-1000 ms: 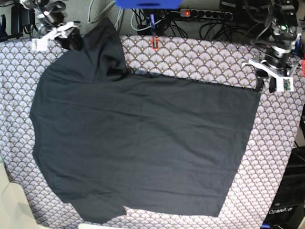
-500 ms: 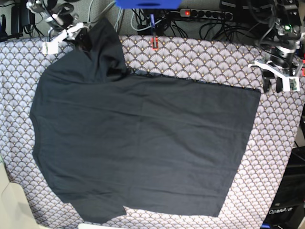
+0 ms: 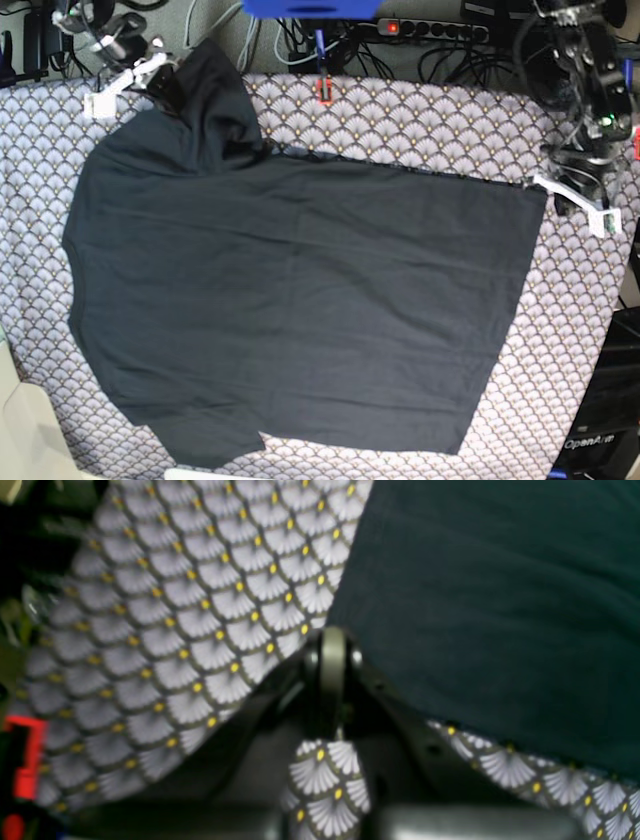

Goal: Fold the T-shirt properly
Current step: 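Close both grippers on the shoulder edges of the dark shirt, then lift the shoulders and pull both grippers toward the hem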

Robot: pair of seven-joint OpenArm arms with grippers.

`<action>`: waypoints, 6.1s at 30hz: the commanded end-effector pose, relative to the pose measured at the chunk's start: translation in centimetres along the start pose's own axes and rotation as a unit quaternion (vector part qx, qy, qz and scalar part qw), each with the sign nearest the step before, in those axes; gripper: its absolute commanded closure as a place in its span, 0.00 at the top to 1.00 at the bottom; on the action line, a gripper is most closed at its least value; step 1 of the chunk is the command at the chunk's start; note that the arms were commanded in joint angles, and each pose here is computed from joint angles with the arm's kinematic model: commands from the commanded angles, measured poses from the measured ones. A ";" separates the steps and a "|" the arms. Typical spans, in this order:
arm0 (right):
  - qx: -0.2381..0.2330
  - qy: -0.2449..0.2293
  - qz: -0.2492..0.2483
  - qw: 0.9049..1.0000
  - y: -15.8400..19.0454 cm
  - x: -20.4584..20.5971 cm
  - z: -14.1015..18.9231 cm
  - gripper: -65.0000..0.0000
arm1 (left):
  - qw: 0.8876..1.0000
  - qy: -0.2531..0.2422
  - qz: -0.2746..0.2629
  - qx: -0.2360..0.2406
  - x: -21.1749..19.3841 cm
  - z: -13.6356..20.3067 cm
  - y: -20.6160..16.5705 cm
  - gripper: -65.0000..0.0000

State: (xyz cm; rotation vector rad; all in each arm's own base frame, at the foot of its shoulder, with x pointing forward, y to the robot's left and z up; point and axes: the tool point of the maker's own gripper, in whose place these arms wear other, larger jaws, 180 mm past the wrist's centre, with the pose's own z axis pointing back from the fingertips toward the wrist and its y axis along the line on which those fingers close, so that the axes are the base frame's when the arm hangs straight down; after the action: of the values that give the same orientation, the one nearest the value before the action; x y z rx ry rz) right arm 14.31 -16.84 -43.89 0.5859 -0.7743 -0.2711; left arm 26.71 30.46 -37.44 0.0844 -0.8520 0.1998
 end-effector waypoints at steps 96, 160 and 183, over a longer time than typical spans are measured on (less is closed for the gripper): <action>-0.038 -0.073 0.234 0.969 -1.2 27.1 -6.1 0.00 | 0.985 -0.033 0.150 -0.073 10.9 -10.2 -6.0 0.00; -0.045 -0.054 0.320 0.945 0.7 33.8 -15.0 0.38 | 0.987 -0.126 0.058 -0.082 19.8 -13.9 -10.4 0.49; -0.140 0.044 0.303 0.942 -11.3 26.3 -8.5 0.40 | 0.993 -0.101 -0.009 -0.067 10.1 -8.4 -8.7 0.50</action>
State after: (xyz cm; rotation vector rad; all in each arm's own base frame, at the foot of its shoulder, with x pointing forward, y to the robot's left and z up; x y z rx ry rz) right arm 37.41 -32.71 -42.11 0.0973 -0.7248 0.2121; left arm 39.69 24.14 -37.93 -0.0221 -0.9803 0.1232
